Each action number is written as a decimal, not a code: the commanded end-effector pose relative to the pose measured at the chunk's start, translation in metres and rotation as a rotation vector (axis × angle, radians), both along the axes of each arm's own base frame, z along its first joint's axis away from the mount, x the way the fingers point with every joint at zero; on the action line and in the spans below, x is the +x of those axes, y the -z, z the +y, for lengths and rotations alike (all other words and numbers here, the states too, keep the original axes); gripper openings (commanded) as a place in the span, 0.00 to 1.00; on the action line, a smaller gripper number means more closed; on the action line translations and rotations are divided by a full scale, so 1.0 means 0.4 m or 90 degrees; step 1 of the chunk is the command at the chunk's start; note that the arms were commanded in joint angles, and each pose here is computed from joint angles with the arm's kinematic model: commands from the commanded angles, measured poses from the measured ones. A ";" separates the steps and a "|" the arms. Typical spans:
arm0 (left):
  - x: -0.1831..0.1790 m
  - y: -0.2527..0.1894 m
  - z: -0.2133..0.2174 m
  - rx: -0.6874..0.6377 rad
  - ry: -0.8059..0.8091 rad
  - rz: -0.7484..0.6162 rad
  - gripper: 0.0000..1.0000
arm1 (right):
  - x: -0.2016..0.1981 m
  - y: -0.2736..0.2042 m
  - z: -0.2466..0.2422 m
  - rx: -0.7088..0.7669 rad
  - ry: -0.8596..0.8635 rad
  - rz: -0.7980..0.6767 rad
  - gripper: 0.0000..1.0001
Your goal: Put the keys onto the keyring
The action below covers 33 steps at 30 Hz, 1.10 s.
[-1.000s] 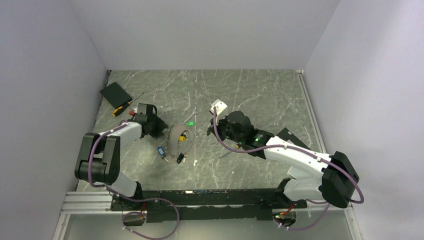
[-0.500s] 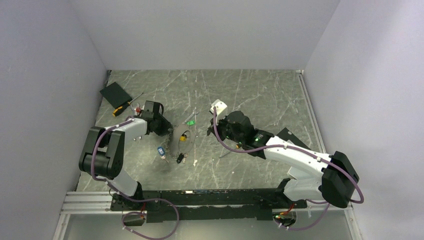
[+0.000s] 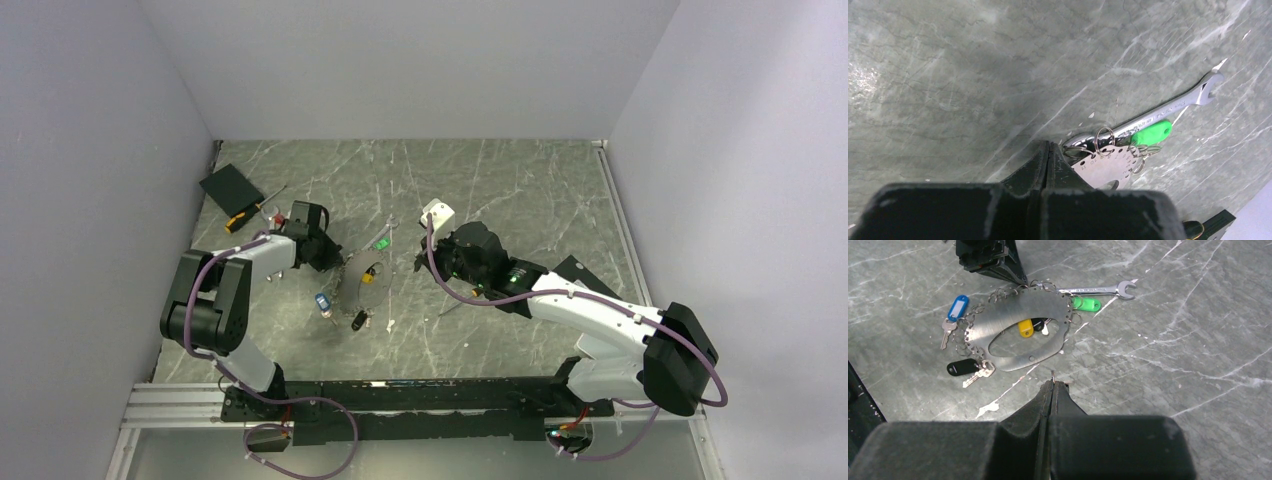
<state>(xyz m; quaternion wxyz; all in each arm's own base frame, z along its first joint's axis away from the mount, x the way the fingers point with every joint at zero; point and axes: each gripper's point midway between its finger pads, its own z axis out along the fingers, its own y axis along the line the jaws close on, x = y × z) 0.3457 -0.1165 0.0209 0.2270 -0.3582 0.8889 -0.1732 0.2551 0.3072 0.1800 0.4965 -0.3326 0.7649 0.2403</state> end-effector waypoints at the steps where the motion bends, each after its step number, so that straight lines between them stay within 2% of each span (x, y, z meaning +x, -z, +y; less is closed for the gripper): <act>1: 0.015 -0.061 -0.006 0.018 0.036 -0.048 0.00 | 0.008 -0.034 0.013 0.028 0.003 -0.019 0.00; 11: -0.012 -0.166 -0.009 0.021 0.088 -0.117 0.01 | 0.006 -0.037 0.014 0.030 0.000 -0.019 0.00; 12: -0.015 -0.170 -0.003 0.028 0.087 -0.119 0.04 | 0.005 -0.038 0.014 0.030 0.000 -0.019 0.00; 14: -0.024 -0.174 0.012 0.048 0.083 -0.112 0.28 | 0.005 -0.039 0.014 0.030 -0.001 -0.019 0.00; 15: -0.031 -0.170 0.017 0.056 0.087 -0.103 0.36 | 0.004 -0.040 0.014 0.031 -0.001 -0.019 0.00; 16: -0.035 -0.166 0.016 0.061 0.100 -0.100 0.43 | 0.004 -0.041 0.013 0.032 0.000 -0.019 0.00; 18: -0.038 -0.156 0.011 0.069 0.134 -0.100 0.50 | 0.003 -0.039 0.013 0.031 -0.001 -0.018 0.00; 23: -0.061 -0.104 0.011 0.090 0.192 -0.057 0.51 | 0.001 -0.038 0.013 0.030 -0.002 -0.016 0.00; 27: -0.073 -0.086 0.009 0.079 0.182 -0.048 0.51 | 0.001 -0.039 0.014 0.031 -0.003 -0.016 0.00; 33: -0.072 -0.055 0.004 0.068 0.170 -0.030 0.46 | 0.000 -0.037 0.017 0.029 -0.006 -0.013 0.00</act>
